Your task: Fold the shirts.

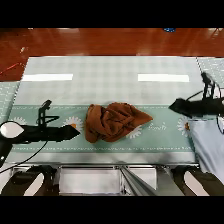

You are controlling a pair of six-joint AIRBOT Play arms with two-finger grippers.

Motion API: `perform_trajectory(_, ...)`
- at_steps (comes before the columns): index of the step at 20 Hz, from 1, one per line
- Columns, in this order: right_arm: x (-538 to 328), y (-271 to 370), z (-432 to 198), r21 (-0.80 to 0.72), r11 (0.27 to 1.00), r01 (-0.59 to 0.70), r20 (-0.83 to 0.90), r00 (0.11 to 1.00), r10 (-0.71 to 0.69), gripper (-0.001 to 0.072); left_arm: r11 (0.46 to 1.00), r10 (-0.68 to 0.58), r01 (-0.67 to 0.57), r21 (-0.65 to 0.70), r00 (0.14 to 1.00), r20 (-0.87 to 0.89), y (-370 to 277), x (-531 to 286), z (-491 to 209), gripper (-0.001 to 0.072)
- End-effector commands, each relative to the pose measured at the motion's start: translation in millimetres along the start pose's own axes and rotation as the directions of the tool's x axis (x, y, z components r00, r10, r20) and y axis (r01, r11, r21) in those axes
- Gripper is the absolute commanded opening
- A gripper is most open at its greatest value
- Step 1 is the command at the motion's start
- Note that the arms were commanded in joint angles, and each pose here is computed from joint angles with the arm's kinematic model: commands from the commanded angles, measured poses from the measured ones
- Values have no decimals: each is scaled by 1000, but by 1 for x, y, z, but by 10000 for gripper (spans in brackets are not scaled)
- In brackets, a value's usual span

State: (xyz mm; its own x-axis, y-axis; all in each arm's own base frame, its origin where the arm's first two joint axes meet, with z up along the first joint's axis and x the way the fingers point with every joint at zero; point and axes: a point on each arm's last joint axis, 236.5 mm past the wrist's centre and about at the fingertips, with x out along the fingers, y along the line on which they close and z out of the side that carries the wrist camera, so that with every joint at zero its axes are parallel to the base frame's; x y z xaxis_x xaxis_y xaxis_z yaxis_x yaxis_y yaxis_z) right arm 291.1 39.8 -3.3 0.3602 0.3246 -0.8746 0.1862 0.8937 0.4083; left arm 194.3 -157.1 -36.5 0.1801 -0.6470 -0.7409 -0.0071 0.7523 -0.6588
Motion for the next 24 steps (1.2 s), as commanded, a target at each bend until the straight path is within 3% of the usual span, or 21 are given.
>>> perform_trajectory(1,17,-6,-40,79,995,-52,-57,997,57,401,975,-222,221,34,973,61,-32,23,26,502)
perform_trajectory(7,29,-4,-65,114,990,-84,-121,988,98,395,968,-245,249,28,963,-113,-38,75,17,500)
perform_trajectory(8,29,-4,-69,113,990,-81,-135,986,96,395,963,-260,267,29,955,-139,-43,77,18,429)
perform_trajectory(9,29,-3,-72,110,991,-81,-147,984,97,395,958,-276,285,35,948,-158,-49,76,20,151)
perform_trajectory(10,31,-2,-75,95,992,-80,-157,983,94,395,952,-286,299,60,945,-161,-54,74,24,21)
perform_trajectory(15,56,13,-80,79,994,-81,-168,981,93,396,941,-303,321,110,941,-152,-67,66,38,18)
perform_trajectory(24,104,63,-57,318,890,-327,-128,915,382,395,941,-302,321,111,940,-157,-66,67,36,18)
